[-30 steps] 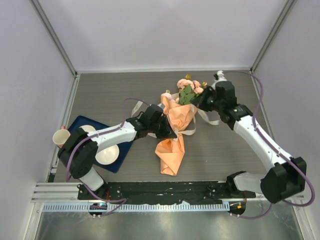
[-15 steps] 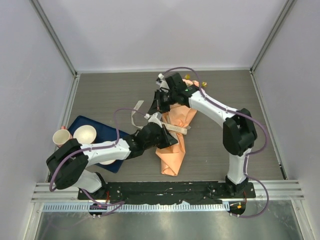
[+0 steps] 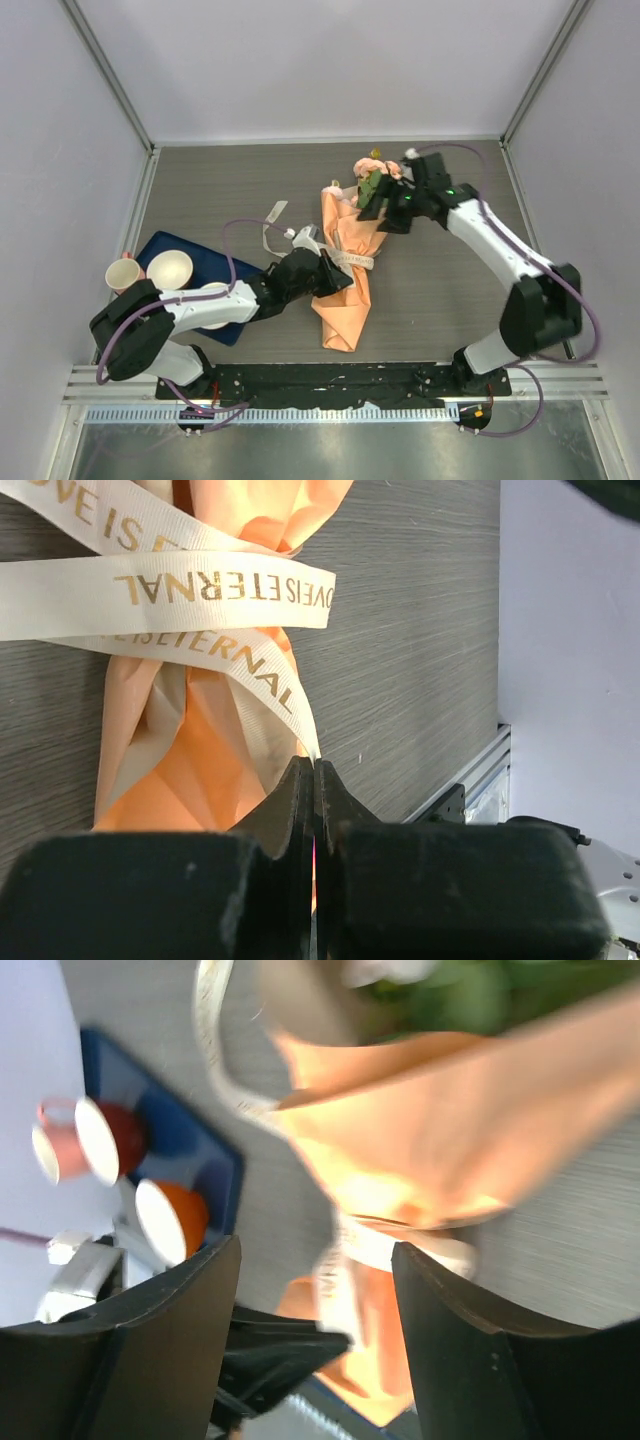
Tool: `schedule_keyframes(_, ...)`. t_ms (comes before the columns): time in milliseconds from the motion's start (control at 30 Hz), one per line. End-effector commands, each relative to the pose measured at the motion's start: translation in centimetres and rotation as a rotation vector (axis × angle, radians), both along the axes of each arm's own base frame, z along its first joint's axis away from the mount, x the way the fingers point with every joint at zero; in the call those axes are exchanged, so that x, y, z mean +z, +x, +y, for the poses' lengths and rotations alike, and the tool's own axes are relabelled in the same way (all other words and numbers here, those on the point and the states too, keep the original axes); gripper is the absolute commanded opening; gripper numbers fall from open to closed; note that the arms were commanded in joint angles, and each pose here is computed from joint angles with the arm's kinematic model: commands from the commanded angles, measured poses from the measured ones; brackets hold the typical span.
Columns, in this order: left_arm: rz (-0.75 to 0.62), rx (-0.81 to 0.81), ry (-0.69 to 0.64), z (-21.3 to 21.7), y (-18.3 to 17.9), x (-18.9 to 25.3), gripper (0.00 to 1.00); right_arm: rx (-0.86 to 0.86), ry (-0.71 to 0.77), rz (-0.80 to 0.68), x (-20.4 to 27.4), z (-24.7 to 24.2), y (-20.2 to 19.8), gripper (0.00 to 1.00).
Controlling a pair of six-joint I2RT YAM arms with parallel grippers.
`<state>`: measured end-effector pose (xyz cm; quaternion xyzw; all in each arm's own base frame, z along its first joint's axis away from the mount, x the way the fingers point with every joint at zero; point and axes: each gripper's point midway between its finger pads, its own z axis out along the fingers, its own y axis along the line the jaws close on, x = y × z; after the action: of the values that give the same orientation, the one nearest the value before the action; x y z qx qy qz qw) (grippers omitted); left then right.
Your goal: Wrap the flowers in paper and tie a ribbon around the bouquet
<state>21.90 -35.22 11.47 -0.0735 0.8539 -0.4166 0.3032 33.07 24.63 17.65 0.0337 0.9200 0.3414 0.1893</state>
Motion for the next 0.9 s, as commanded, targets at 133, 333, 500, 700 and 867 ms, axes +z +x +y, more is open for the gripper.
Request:
schedule_keyframes(133, 0.017, -0.045, -0.066, -2.6, 0.3, 2.9, 0.00, -0.395, 0.154, -0.083, -2.6, -6.8, -0.9, 0.65)
schedule_keyframes(333, 0.044, -0.038, -0.052, -2.3, 0.3, 2.9, 0.00, -0.363, 0.165, -0.142, -5.0, -6.7, -1.0, 0.38)
schedule_keyframes(500, 0.067, -0.023, -0.047, -1.9, 0.3, 2.4, 0.00, -0.320, 0.193, -0.150, -5.3, -5.9, -1.0, 0.47)
schedule_keyframes(700, 0.086, -0.014, -0.024, -1.5, 0.2, 1.6, 0.00, -0.181, 0.183, -0.100, -6.8, -3.9, -1.9, 0.52)
schedule_keyframes(867, 0.087, -0.031, -0.021, -1.6, 0.1, 1.9, 0.00, -0.079, 0.178, -0.115, -6.6, -1.9, -2.8, 0.51)
